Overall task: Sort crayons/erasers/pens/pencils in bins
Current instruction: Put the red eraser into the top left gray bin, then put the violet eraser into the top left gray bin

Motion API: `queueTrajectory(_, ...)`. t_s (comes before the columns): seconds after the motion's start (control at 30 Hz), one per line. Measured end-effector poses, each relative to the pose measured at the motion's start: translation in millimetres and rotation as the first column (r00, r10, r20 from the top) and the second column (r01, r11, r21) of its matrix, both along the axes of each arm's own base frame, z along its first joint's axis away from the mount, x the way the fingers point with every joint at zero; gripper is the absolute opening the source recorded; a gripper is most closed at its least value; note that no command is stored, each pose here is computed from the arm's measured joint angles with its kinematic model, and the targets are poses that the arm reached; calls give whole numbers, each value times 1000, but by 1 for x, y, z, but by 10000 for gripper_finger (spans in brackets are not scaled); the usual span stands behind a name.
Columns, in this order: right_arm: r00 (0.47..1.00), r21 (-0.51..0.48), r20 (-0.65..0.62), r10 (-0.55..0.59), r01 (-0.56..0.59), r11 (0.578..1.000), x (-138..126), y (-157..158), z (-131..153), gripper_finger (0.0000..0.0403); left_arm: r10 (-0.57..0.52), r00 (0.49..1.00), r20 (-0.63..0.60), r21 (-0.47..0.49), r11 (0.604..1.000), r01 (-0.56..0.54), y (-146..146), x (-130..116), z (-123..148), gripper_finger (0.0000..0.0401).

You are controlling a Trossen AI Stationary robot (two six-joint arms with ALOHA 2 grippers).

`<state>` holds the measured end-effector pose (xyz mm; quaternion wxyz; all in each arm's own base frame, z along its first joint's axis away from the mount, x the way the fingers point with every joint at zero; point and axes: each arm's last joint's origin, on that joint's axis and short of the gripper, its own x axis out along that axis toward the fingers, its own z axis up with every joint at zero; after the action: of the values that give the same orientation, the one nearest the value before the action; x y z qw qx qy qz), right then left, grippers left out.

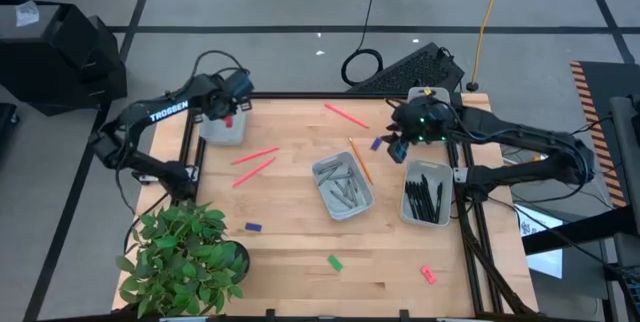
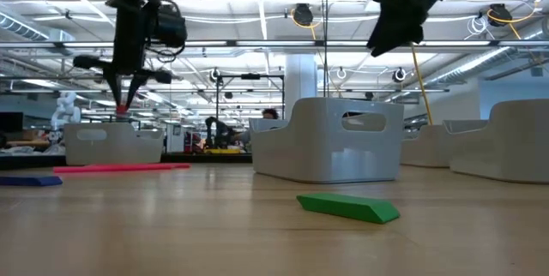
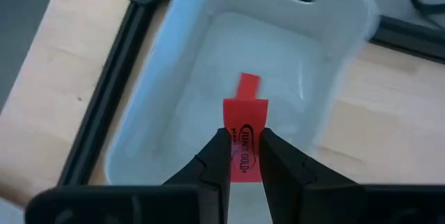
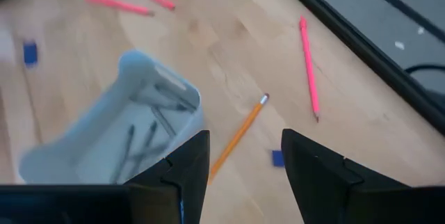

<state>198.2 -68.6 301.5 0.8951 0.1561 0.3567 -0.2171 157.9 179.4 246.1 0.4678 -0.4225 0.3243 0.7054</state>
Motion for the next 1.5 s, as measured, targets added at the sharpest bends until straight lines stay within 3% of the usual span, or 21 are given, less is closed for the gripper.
queueTrajectory(0.17,990,72,-19,-142,143,987,12,-6,6,171,9,1000,18,-49,999,-8,10,-18,-27,65)
queueTrajectory(0.33,955,186,-133,-266,287,940,31,-15,-5,171,-15,999,35,-87,996,18,6,-27,-58,65)
queueTrajectory(0.53,866,276,-262,-426,490,827,57,-31,-43,171,-62,996,72,-101,992,69,1,-29,-77,65)
queueTrajectory(0.63,849,303,-255,-463,525,795,69,-41,-56,171,-76,995,68,-105,991,83,0,-30,-80,72)
queueTrajectory(0.73,855,332,-209,-475,519,787,82,-50,-64,171,-127,990,61,-112,985,134,1,-31,-80,99)
queueTrajectory(0.83,826,335,-246,-507,564,755,94,-56,-64,167,-168,984,59,-128,976,174,2,-32,-79,141)
queueTrajectory(0.97,768,226,-330,-549,629,744,115,-64,-53,163,-205,978,47,-129,969,209,6,-33,-75,201)
queueTrajectory(1.13,670,231,-337,-661,740,632,125,-70,-55,163,-242,969,49,-143,958,247,8,-35,-73,250)
queueTrajectory(1.3,565,232,-379,-733,825,516,110,-71,-64,174,-287,957,39,-180,940,289,6,-36,-74,278)
queueTrajectory(1.4,547,231,-418,-726,836,497,101,-70,-74,191,-307,951,38,-193,931,309,5,-37,-74,289)
queueTrajectory(1.5,501,240,-473,-724,865,441,94,-66,-89,216,-314,949,36,-200,928,315,5,-37,-74,297)
